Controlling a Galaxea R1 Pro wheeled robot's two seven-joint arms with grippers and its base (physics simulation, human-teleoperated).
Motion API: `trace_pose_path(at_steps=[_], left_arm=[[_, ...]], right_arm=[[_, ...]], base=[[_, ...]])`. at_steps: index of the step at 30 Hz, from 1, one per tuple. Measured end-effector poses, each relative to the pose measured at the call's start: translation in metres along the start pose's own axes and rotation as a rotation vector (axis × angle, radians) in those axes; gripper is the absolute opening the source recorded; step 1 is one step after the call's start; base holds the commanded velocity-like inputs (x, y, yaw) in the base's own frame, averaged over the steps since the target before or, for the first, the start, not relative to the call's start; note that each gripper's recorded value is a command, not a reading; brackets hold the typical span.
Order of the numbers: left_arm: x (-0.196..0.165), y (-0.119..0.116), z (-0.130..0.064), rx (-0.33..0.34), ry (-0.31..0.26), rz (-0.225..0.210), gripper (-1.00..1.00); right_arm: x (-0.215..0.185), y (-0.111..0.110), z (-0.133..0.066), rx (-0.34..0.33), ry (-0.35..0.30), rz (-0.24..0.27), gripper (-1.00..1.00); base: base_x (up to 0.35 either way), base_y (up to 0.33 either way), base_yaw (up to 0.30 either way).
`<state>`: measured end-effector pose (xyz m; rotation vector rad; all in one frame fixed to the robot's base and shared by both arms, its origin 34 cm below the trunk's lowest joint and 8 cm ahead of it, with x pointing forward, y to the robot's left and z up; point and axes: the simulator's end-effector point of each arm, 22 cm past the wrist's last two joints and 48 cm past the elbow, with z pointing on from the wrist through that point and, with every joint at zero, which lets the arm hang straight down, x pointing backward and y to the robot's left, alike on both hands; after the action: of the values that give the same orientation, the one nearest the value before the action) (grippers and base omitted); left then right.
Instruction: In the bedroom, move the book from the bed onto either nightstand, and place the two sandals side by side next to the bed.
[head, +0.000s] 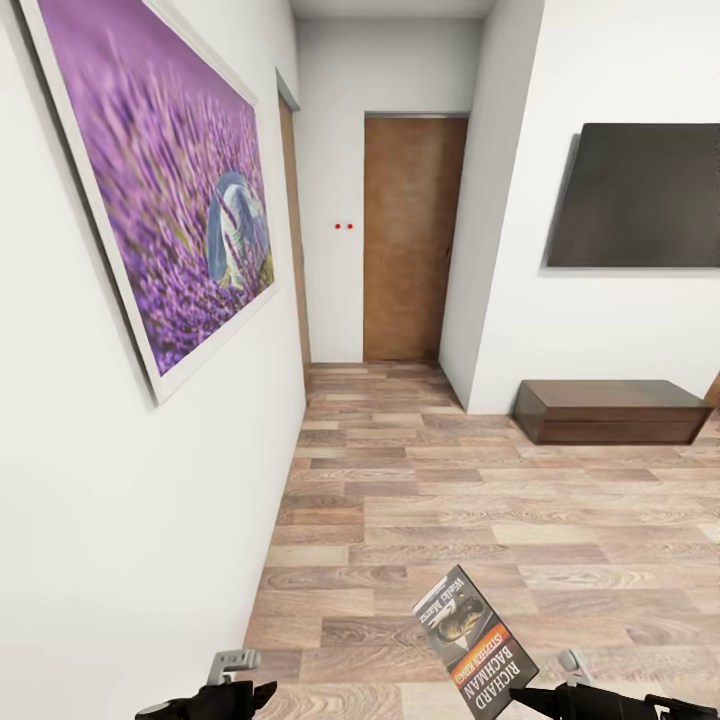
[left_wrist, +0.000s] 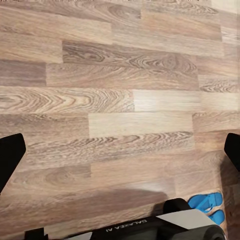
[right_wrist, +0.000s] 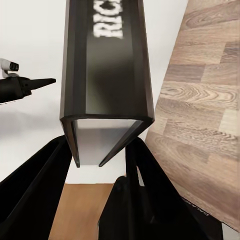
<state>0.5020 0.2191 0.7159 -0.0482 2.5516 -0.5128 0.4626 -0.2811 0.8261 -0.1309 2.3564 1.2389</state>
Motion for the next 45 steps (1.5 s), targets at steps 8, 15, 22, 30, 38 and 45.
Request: trace_pose_path(at_steps=[8, 15, 22, 30, 38, 45], left_arm=[[-0.0004, -0.0004, -0.0001, 0.002, -0.001, 0.001, 1.0], [0.0004, -0.0007, -0.0001, 0.003, 0.001, 0.001, 1.0], [0.0003, -0.0009, -0.0001, 0.004, 0.001, 0.001, 1.0], [0.0002, -0.0014, -0.0001, 0.006, 0.001, 0.001, 1.0], [0.0005, -0.001, -0.0002, 0.005, 0.001, 0.001, 1.0], [0.0001, -0.0011, -0.0001, 0.005, 0.0, 0.002, 1.0]], right_arm=[[0.0002, 0.0001, 0.0, 0.0, 0.0, 0.0, -1.0], [0.0004, 0.0001, 0.0, 0.0, 0.001, 0.0, -1.0], [0.0004, 0.0001, 0.0, 0.0, 0.002, 0.0, -1.0], [0.0005, 0.0001, -0.0001, 0.0, 0.002, -0.001, -1.0], [0.0005, 0.0, 0.0, 0.0, 0.002, 0.0, -1.0], [0.0004, 0.0, -0.0001, 0.0, 0.002, -0.001, -1.0]], base=[[0.315, 0.0, -0.002], [0.332, 0.0, 0.0], [0.332, 0.0, 0.0], [0.332, 0.0, 0.0], [0.332, 0.0, 0.0], [0.332, 0.0, -0.023]])
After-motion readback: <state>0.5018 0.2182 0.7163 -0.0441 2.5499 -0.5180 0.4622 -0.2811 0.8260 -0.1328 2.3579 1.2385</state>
